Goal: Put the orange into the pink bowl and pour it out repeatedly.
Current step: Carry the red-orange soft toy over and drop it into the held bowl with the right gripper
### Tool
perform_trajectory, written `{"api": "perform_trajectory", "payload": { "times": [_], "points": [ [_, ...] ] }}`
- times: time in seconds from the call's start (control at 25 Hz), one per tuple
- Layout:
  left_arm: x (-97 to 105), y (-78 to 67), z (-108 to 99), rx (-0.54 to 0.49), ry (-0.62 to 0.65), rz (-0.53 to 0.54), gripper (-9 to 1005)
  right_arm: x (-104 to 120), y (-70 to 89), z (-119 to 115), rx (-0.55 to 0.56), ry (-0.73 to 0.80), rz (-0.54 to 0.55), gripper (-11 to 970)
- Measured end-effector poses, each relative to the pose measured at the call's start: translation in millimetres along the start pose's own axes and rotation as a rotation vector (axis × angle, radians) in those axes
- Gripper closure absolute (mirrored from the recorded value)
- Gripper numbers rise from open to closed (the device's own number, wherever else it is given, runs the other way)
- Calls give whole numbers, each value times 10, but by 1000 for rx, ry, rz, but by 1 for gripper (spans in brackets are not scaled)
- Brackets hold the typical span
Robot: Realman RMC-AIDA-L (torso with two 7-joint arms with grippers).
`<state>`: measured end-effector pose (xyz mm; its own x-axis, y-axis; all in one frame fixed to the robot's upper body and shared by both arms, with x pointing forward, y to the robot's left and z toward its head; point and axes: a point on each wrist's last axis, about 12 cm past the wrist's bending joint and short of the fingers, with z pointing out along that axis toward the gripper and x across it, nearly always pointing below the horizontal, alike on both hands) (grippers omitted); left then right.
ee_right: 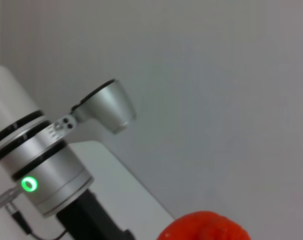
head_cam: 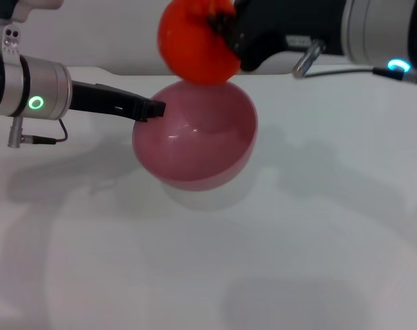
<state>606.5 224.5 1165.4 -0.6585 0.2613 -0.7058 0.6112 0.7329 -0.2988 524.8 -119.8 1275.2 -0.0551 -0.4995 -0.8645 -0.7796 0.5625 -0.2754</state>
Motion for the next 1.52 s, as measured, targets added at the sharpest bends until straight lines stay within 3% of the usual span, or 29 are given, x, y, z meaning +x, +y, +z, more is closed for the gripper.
{"api": "perform_trajectory", "payload": {
  "times": [0.56,0.8,1.04,1.2,1.52],
  "points": [
    [-23,-19,3,7,-13,9,949,302,60,189,-46,93,24,787],
    [-10,-16,11,8,-9,7,949,293,70,178,-41,80,21,554],
    [10,-7,8,6,-7,3,949,248,58,136,-18,48,11,459],
    [-2,-2,25,-9,-21,9,949,237,4,-44,90,-69,-30,459],
    [-85,-103,190,-58,-57,102,949,614,0,-377,467,-324,-5,459]
  ]
}}
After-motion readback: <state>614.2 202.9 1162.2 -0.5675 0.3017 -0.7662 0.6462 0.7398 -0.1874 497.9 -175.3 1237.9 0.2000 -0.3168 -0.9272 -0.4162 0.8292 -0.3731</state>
